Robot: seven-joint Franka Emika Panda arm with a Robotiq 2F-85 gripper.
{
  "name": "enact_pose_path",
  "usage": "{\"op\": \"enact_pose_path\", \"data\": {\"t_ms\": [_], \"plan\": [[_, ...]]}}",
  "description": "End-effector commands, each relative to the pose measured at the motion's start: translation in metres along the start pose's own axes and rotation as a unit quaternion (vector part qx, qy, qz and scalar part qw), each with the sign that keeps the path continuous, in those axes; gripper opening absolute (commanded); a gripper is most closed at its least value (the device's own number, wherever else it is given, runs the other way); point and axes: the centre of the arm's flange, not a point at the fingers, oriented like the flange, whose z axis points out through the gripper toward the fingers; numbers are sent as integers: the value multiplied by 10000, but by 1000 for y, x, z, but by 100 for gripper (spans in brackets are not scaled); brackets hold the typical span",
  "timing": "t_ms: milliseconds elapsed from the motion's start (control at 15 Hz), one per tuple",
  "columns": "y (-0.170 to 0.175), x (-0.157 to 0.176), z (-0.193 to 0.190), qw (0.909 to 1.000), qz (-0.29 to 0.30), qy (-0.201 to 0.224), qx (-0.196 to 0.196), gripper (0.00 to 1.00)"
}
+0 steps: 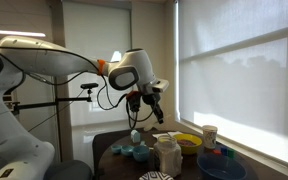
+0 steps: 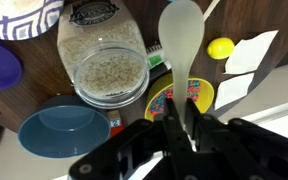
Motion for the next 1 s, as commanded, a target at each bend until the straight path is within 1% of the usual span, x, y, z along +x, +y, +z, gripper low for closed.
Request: {"op": "enact_pose_path", "data": {"t_ms": [0,200,267,333,600,667,733,933], "plan": [[12,18,0,9986,465,149,-207,3],[21,25,2,9948,800,492,-396,3],[21,26,4,9942,890,526,-304,3],[23,19,0,9966,688,395,-234,13],[24,21,5,9954,810,446,-234,13],[21,19,6,9959,707,490,-294,3],[21,19,9,9941,669,677,-512,3],[28,21,10,9895,526,1070,-812,3]]}}
